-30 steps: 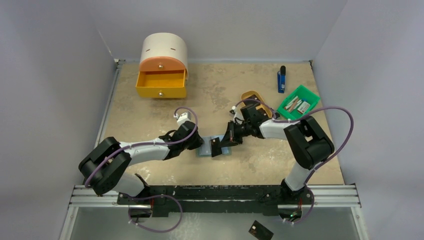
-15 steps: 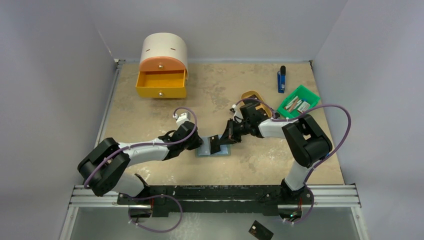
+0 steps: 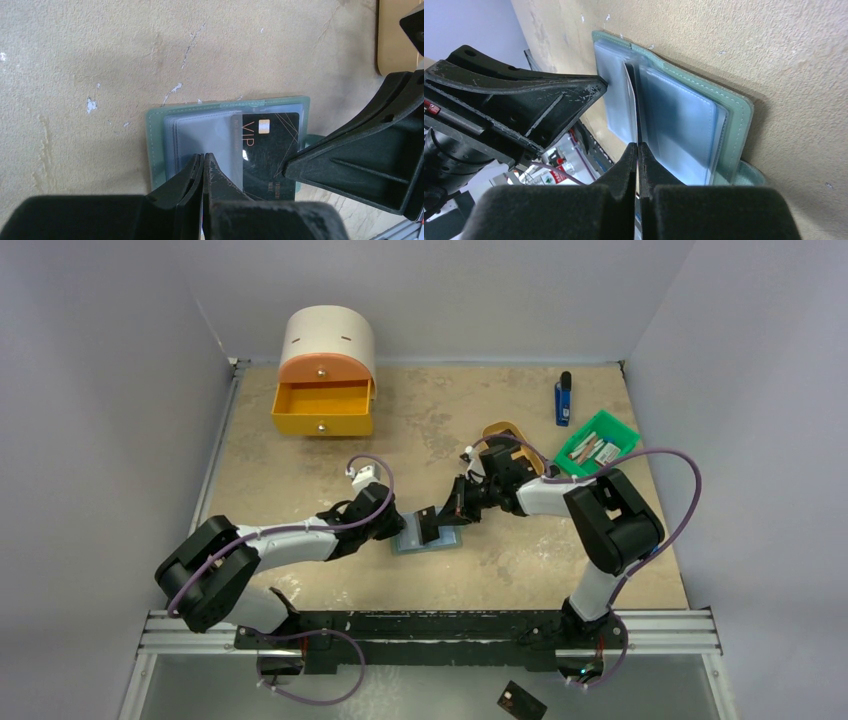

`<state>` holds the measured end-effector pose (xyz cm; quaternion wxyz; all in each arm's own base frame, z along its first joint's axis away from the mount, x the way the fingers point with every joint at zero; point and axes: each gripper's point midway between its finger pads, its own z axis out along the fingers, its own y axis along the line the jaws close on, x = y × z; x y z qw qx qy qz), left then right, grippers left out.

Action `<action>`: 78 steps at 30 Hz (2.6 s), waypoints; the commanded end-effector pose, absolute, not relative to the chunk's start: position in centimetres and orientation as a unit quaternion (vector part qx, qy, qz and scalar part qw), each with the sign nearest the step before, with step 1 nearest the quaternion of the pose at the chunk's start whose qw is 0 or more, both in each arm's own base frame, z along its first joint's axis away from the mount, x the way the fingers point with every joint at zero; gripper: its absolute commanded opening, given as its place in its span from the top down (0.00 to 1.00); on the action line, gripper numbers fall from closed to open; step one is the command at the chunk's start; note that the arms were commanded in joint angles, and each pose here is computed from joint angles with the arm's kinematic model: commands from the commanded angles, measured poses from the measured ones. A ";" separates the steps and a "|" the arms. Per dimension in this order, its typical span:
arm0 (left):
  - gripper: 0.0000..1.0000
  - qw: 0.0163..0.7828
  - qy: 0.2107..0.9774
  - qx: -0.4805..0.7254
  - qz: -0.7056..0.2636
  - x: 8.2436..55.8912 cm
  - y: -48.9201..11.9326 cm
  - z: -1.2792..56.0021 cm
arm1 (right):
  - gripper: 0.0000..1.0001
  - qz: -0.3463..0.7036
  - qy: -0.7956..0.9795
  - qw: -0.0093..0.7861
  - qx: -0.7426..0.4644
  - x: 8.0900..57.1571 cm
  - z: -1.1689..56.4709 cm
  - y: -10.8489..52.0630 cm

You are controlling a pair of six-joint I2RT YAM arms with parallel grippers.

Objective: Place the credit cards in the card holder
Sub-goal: Insert the credit card into the card holder.

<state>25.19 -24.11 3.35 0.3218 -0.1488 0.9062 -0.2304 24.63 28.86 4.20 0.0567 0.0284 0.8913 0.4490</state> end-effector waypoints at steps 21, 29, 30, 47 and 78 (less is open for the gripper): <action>0.99 0.337 0.909 -0.144 -0.196 24.7 -22.0 5.4 | 1.00 0.452 0.891 0.030 0.002 23.4 3.5 29.8; 1.00 0.362 0.906 -0.160 -0.149 24.4 -19.0 5.8 | 1.00 0.451 0.892 0.032 -0.004 23.6 3.6 29.9; 1.00 0.360 0.908 -0.160 -0.141 24.3 -18.8 5.4 | 1.00 0.450 0.893 0.032 -0.005 23.6 3.6 29.9; 1.00 0.320 0.925 -0.142 -0.150 24.0 -20.5 1.5 | 1.00 0.441 0.897 0.021 -0.017 23.2 3.2 30.8; 1.00 0.310 0.922 -0.149 -0.176 23.0 -20.7 1.3 | 1.00 0.448 0.889 0.049 0.082 23.9 3.2 30.9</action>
